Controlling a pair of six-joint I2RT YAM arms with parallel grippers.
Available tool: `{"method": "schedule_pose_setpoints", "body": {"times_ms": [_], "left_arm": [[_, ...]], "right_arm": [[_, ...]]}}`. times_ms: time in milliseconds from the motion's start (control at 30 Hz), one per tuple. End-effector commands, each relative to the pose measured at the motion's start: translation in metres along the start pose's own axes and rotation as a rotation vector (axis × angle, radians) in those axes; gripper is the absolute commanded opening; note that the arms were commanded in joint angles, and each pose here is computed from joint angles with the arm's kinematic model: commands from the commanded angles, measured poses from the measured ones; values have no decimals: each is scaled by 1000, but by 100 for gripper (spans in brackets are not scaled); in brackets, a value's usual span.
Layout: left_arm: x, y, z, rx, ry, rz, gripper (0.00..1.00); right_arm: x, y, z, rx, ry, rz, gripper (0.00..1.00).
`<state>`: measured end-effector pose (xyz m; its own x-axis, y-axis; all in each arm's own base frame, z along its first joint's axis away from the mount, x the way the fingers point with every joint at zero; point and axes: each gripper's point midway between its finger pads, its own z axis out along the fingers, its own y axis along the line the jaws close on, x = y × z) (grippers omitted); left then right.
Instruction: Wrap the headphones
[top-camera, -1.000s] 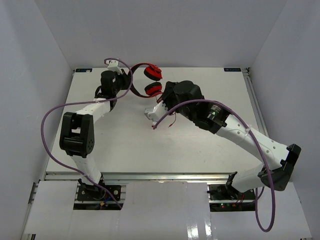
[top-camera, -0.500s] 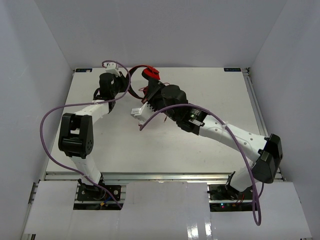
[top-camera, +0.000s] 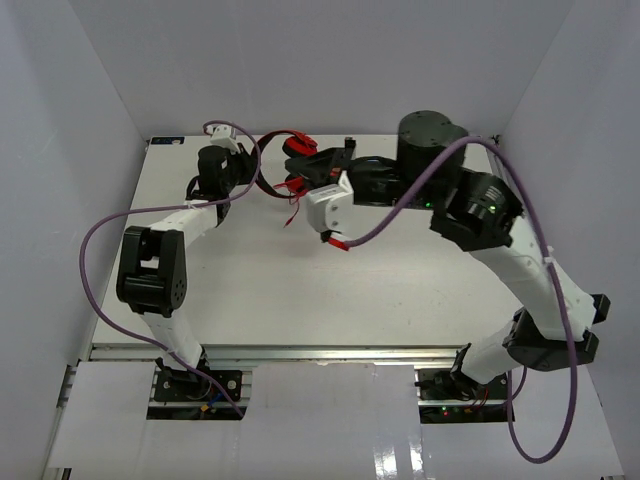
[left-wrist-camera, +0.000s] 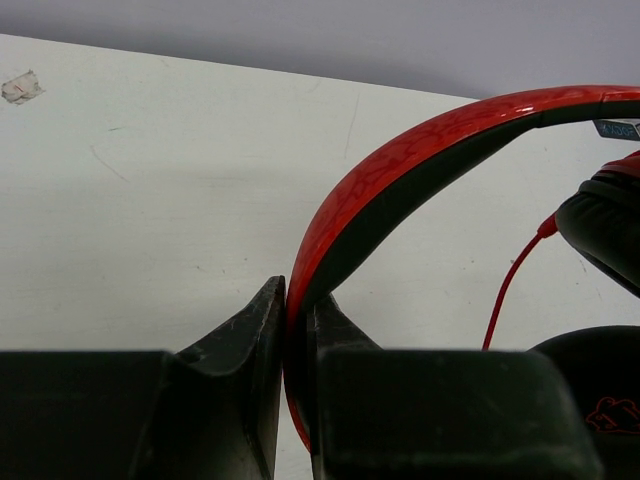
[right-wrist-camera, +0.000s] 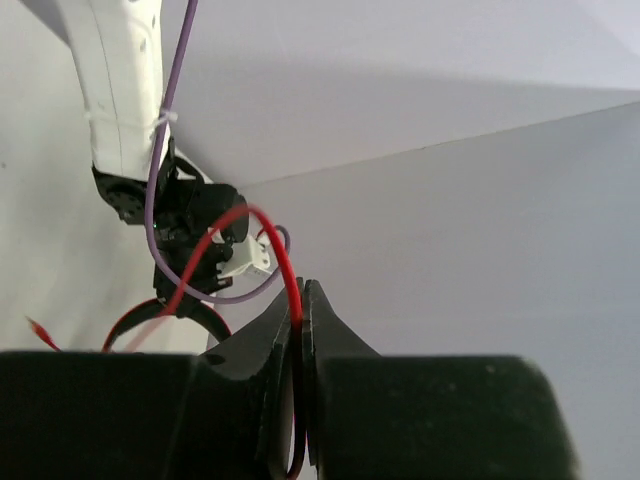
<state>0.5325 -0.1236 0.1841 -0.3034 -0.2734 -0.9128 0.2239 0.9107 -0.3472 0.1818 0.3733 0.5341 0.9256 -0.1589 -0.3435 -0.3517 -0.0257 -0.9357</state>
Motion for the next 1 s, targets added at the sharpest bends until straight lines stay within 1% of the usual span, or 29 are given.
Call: {"method": "schedule_pose_setpoints", "body": {"times_ms": [0, 67, 133, 200, 267, 333, 467, 600, 667, 733, 767, 833, 900, 967], "left_arm": [[-19, -3, 4, 18, -53, -5, 0], [-14, 0, 6, 9, -42, 2, 0], [-8, 4, 8, 0, -28, 5, 0], [-1, 8, 10, -11, -15, 7, 0], [4, 11, 11, -18, -5, 7, 0], [9, 12, 11, -19, 2, 4, 0], [12, 13, 11, -22, 9, 12, 0], [15, 11, 10, -7, 19, 25, 0], [17, 8, 10, 5, 23, 30, 0], [21, 3, 10, 21, 35, 43, 0], [23, -2, 9, 33, 40, 50, 0], [28, -10, 9, 55, 50, 72, 0], [32, -22, 8, 75, 60, 91, 0], [35, -31, 8, 90, 66, 102, 0]], "right_arm": [[-14, -13, -47, 50, 53, 35, 8], [12, -29, -65, 139, 223, -98, 8], [30, -32, -82, 179, 349, -207, 8], [34, -55, -105, 278, 441, -329, 8], [43, -57, -110, 309, 507, -398, 8], [39, -71, -119, 376, 531, -440, 8], [39, -79, -121, 404, 553, -468, 8], [40, -72, -108, 351, 539, -536, 8], [53, -52, -91, 290, 564, -618, 8], [53, -59, -89, 352, 622, -797, 8], [59, -50, -79, 341, 625, -835, 8], [54, -60, -71, 382, 604, -849, 8], [59, -63, -51, 367, 568, -778, 8], [55, -74, -42, 374, 537, -729, 8]]}}
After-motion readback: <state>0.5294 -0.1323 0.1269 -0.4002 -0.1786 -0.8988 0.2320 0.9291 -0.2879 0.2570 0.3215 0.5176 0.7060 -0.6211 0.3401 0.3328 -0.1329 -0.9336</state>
